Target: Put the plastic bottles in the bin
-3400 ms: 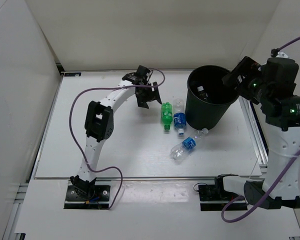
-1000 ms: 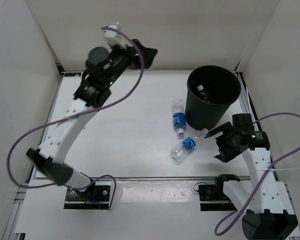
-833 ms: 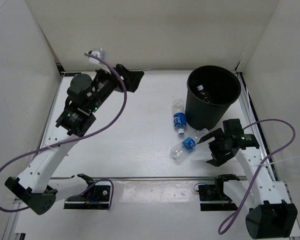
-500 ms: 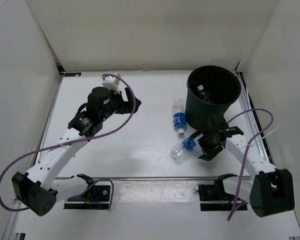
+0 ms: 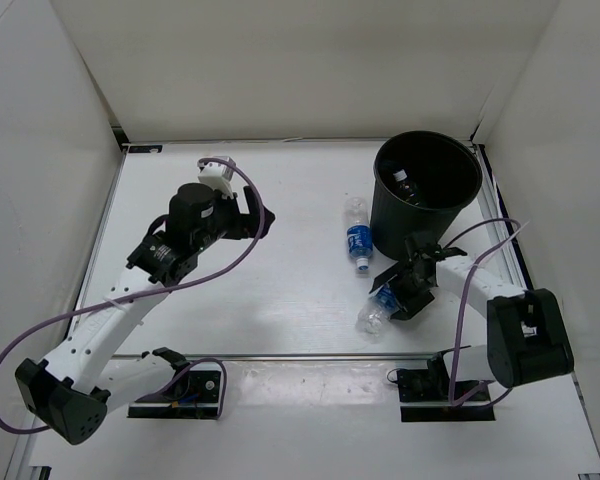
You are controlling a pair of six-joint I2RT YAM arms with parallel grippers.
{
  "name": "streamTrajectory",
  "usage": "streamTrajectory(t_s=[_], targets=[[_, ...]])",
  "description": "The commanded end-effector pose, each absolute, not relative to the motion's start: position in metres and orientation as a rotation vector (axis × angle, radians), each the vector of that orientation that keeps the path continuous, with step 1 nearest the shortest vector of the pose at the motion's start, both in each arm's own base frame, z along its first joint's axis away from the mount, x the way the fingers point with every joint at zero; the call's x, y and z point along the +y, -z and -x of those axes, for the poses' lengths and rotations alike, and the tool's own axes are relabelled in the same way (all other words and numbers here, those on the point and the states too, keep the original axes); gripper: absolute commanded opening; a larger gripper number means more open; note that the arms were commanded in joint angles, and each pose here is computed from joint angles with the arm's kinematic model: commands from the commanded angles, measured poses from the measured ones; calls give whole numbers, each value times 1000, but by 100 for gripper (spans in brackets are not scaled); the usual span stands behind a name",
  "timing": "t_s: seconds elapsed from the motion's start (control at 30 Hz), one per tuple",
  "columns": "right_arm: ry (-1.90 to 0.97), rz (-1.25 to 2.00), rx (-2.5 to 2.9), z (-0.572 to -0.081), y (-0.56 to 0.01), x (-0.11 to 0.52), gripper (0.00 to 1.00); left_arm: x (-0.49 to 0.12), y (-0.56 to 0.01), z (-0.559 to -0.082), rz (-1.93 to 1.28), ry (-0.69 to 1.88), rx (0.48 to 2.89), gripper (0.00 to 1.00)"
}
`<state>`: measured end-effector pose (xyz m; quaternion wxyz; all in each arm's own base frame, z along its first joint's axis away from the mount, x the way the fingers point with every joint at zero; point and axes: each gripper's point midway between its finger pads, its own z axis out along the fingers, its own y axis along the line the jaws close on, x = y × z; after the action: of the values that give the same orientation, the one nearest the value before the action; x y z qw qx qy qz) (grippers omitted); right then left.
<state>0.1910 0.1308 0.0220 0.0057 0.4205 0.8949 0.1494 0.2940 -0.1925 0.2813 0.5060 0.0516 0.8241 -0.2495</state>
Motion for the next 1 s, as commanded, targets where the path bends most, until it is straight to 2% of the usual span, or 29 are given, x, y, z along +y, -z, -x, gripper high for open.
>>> streamTrajectory(t_s=[0.0, 0.03, 0.07, 0.13, 0.2, 0.23, 0.3, 0.43, 0.47, 0.5, 0.6, 0.67, 0.77, 0.9, 0.93, 0.97], targets=[[-397, -1385, 2826, -182, -22, 122, 77, -184, -284, -291, -112, 568, 1986, 100], [-368, -1391, 2829, -179, -26, 119, 70, -185, -285, -293, -112, 567, 1987, 100], [-320, -1424, 2861, -164, -36, 112, 53, -183, -285, -295, -102, 555, 1986, 100], [-245, -1497, 2824, -164, -65, 98, 40, -183, -281, -300, -94, 536, 1997, 100], [-203, -1516, 2822, -149, -97, 89, 31, -178, -279, -306, -11, 513, 2003, 100], [-296, -1482, 2738, -163, -130, 88, 31, -176, -269, -311, 43, 491, 2035, 100], [-368, -1428, 2724, -157, -165, 91, 28, -174, -260, -314, 162, 506, 2068, 100], [-582, -1263, 2498, -171, -273, 87, 21, -185, -243, -323, 152, 526, 2133, 100], [-585, -1181, 2417, -178, -297, 78, 21, -186, -239, -324, 151, 520, 2145, 100], [-627, -1085, 2259, -188, -349, 72, 25, -189, -234, -329, 162, 516, 2163, 100], [-560, -903, 2072, -215, -401, 53, 29, -196, -227, -337, 168, 518, 2191, 100], [-436, -865, 1954, -255, -421, 33, 29, -206, -221, -343, 167, 543, 2221, 100], [-268, -774, 1837, -310, -435, 9, 29, -227, -223, -350, 93, 637, 2255, 100], [-43, -654, 1861, -376, -416, -10, 32, -252, -235, -361, 10, 738, 2259, 100], [9, -644, 1871, -383, -410, -15, 34, -255, -235, -365, 10, 738, 2259, 100], [10, -617, 1879, -391, -407, -13, 47, -259, -236, -366, -14, 755, 2260, 100]])
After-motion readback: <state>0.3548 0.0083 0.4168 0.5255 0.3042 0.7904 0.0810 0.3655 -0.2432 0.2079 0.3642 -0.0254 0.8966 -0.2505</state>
